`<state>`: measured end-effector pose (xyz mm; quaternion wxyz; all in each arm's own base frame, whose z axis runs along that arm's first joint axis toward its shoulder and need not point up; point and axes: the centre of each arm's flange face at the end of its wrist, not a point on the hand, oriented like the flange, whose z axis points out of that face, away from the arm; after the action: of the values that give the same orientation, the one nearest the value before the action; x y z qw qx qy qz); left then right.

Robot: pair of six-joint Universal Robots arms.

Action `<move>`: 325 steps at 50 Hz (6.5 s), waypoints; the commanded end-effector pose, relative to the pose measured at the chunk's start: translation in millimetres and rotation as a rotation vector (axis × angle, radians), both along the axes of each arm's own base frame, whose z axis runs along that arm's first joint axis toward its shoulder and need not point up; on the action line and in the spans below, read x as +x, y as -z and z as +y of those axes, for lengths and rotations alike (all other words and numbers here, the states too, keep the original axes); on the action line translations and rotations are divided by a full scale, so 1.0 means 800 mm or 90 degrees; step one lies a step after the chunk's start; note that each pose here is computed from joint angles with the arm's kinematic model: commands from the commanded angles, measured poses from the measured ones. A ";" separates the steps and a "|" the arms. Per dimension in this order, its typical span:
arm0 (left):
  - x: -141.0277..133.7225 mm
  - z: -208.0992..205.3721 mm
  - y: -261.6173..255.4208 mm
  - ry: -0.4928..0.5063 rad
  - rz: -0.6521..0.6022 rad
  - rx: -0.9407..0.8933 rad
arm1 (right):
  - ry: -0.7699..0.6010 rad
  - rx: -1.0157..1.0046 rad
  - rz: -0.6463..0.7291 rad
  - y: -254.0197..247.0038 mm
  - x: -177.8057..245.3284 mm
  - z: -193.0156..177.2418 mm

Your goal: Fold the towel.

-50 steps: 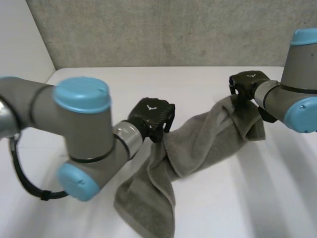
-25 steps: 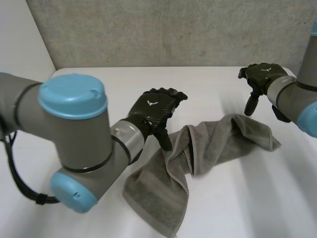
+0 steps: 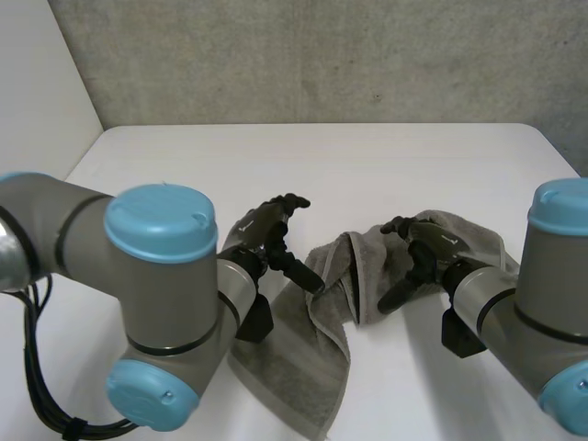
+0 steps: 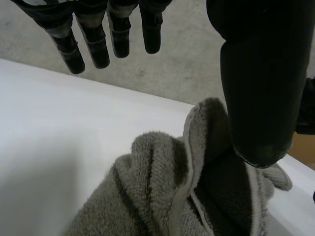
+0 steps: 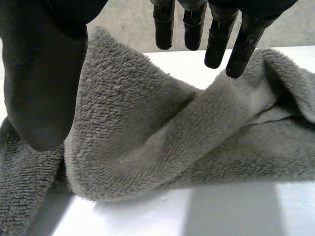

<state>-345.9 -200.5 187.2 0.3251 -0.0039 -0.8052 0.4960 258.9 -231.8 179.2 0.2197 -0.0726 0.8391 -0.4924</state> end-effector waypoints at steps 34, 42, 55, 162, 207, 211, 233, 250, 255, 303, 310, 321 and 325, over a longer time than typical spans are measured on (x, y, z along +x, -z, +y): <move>-0.023 -0.016 0.077 -0.047 -0.039 0.021 | 0.051 0.001 -0.072 0.055 0.021 -0.008; -0.028 -0.020 0.088 -0.045 -0.049 0.025 | 0.046 -0.001 -0.072 0.062 0.029 -0.007; -0.033 -0.022 0.087 -0.013 -0.113 -0.021 | 0.085 -0.055 -0.066 0.033 0.018 -0.017; 0.058 -0.168 -0.011 0.131 -0.476 -0.378 | -0.320 -0.357 0.496 -0.040 0.080 -0.049; 0.013 -0.055 0.040 -0.011 -0.075 -0.109 | -0.127 -0.353 0.208 -0.224 0.077 0.038; 0.008 -0.050 0.037 -0.013 -0.040 -0.093 | -0.136 -0.345 0.176 -0.234 0.075 0.060; 0.020 -0.055 0.033 -0.108 -0.015 -0.088 | -0.186 -0.396 0.094 -0.285 0.055 0.154; 0.020 -0.055 0.035 -0.110 -0.003 -0.077 | -0.197 -0.410 0.062 -0.298 0.053 0.172; 0.019 -0.058 0.038 -0.108 -0.009 -0.078 | -0.190 -0.408 0.071 -0.295 0.052 0.165; 0.139 -0.057 -0.043 0.204 -0.642 -0.215 | -0.408 -0.214 0.674 -0.048 0.012 0.030; 0.092 -0.117 -0.046 0.184 -0.617 -0.296 | -0.283 -0.359 0.653 -0.073 0.052 -0.050; 0.072 -0.201 -0.275 -0.226 -0.352 -0.716 | 0.114 -0.816 0.429 -0.280 0.090 -0.134; 0.088 -0.193 -0.320 -0.317 -0.288 -0.779 | 0.150 -0.855 0.407 -0.307 0.077 -0.124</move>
<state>-294.2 -360.0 379.3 -0.0345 -0.2150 -0.5048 0.8353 332.0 -338.5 378.4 -0.1799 -0.3053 0.4519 -0.8187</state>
